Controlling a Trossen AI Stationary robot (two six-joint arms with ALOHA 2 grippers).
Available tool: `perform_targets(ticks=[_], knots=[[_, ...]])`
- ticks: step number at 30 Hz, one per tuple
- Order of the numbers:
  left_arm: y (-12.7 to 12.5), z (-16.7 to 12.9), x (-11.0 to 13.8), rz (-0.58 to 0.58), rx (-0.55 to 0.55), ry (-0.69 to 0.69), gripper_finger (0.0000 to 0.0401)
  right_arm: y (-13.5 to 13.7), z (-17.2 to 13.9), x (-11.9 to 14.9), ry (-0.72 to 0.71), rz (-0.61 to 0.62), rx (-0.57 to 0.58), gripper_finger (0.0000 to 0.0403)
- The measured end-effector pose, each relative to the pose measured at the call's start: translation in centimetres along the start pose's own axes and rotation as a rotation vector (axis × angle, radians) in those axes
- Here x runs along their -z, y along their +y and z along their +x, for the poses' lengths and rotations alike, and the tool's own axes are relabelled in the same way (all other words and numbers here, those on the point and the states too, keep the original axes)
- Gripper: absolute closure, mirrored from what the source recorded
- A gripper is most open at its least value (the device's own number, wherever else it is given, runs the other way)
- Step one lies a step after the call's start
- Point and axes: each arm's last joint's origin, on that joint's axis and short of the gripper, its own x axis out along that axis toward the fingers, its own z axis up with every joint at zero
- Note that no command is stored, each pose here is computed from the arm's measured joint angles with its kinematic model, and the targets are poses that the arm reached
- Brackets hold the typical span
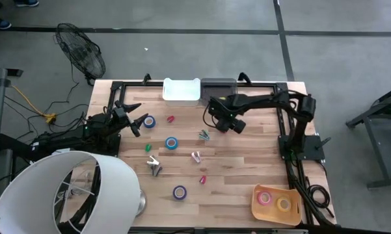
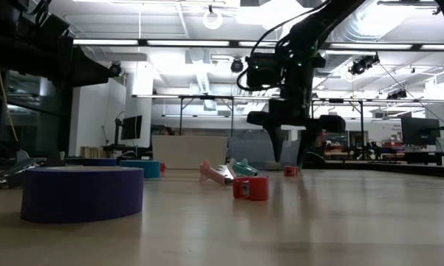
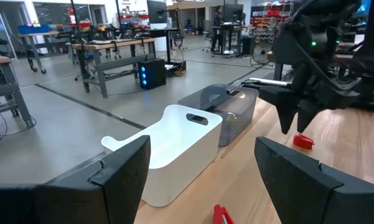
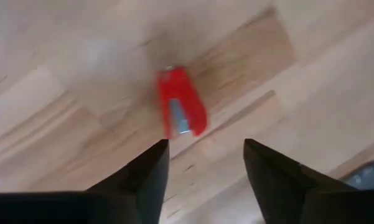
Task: Pick and place Stapler, Stapler remover, tape
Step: Put the top right red stapler into the black bin
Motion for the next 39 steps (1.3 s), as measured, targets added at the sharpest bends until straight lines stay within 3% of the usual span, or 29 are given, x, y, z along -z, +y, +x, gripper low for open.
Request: perform_targets(ticks=[5,19,39], knots=[[0.0,0.0,0.0,0.000,0.000,0.000,0.0116,0.7,0.1,-0.4,-0.003,-0.079,-0.001,0.0179],[0.0,0.0,0.0,0.000,0.000,0.000,0.0116,0.6,0.6,-0.7,-0.133,-0.078,-0.033,0.0183],[0.0,0.0,0.0,0.000,0.003,0.000,0.0116,0.2,1.4,0.6,-0.121,-0.031,-0.048,0.0186]])
